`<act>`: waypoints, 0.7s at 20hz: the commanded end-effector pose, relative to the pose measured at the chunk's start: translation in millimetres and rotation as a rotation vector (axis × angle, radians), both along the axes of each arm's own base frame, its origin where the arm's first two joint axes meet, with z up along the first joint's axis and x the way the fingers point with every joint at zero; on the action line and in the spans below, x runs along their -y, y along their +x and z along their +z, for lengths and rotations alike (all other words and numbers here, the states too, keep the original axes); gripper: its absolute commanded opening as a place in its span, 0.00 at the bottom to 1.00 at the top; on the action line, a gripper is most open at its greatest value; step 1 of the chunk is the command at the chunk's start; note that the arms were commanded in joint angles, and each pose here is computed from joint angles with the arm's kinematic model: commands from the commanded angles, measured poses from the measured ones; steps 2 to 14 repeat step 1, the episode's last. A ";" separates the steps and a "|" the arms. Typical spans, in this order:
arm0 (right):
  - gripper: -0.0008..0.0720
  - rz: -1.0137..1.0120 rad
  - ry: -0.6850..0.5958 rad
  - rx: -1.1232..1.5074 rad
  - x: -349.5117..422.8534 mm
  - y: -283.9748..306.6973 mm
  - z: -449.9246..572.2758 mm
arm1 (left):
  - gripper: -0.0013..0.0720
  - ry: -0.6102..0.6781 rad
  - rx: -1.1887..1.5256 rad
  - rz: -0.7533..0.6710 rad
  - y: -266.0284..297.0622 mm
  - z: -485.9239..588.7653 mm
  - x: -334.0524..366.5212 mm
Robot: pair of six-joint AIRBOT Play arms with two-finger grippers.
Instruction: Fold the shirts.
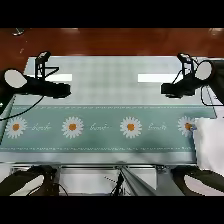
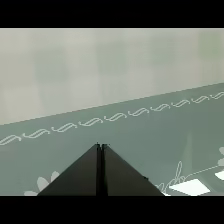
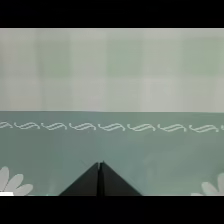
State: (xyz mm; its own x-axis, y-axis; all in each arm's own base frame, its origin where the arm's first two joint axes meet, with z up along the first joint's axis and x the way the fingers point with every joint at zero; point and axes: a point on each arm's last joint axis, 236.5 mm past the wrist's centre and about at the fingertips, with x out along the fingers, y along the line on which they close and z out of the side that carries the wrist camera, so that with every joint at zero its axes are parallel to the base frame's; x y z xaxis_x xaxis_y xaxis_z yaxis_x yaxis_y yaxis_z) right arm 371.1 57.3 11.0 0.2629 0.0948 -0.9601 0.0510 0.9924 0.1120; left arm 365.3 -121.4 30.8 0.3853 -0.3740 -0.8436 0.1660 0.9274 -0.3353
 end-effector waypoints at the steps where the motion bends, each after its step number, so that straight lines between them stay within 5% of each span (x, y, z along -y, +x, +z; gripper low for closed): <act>1: 0.04 0.001 -0.001 -0.002 -0.1 -0.4 -0.4 | 0.04 0.001 -0.001 0.000 0.1 -0.5 0.0; 14: 0.04 0.001 -0.001 -0.002 -0.1 -0.4 -0.4 | 0.04 0.001 -0.001 0.000 0.1 -0.5 0.0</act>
